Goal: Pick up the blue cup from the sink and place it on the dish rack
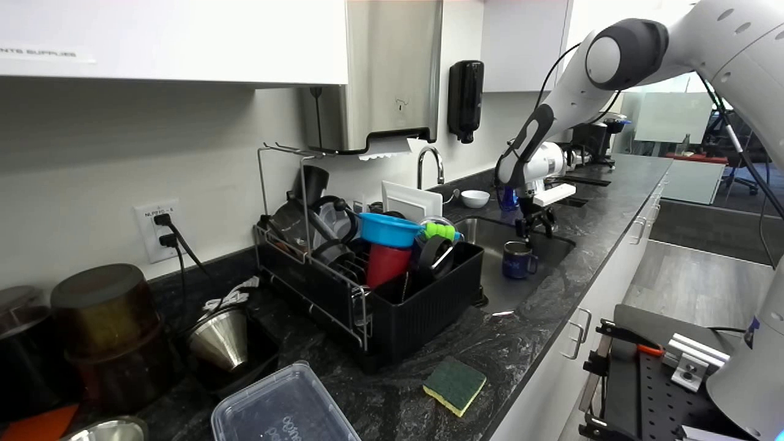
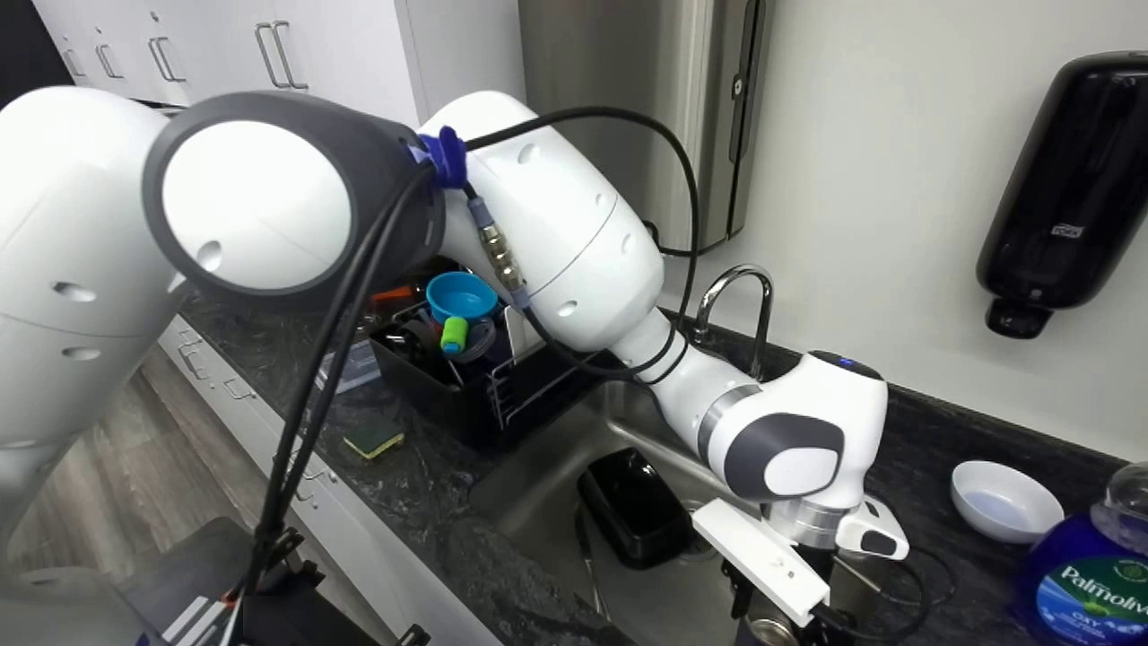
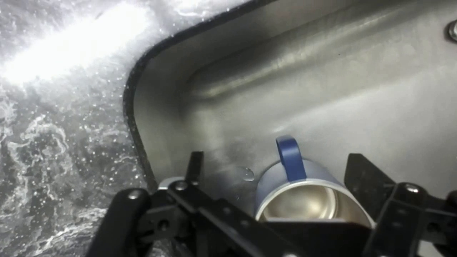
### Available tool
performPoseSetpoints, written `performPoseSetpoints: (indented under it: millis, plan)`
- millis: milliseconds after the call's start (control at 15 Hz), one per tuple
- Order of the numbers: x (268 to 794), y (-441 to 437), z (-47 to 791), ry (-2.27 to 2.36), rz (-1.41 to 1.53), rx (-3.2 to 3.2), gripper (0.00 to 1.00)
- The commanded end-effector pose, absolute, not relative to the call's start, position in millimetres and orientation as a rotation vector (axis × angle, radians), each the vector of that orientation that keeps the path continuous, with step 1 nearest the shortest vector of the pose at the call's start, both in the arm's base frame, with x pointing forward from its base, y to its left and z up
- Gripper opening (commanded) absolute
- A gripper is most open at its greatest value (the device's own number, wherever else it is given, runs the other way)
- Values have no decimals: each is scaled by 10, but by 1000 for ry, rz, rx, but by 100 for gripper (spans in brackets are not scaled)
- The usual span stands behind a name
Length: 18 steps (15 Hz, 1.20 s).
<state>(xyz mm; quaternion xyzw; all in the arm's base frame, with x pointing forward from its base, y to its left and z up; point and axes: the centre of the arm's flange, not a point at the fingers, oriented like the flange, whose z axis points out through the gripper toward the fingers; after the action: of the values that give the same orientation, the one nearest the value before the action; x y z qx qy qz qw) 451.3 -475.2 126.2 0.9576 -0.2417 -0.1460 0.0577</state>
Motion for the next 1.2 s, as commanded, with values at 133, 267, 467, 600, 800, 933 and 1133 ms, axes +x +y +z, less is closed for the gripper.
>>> performPoseSetpoints:
  millis: [133,267,467,600,800,933,1133]
  plan:
    - [4531,-4702,1102,-636,-433,2955,100]
    - [4563,-4679,1111,-605,-412,2969,100]
    - [4605,-4673,1116,-553,-363,2987,100]
    - [4616,-4705,1091,-519,-333,2996,100]
    - [4596,-4779,1047,-489,-305,3009,100]
    - [4590,-4803,1018,-480,-292,3017,100]
    - [4622,-4777,990,-458,-268,3038,100]
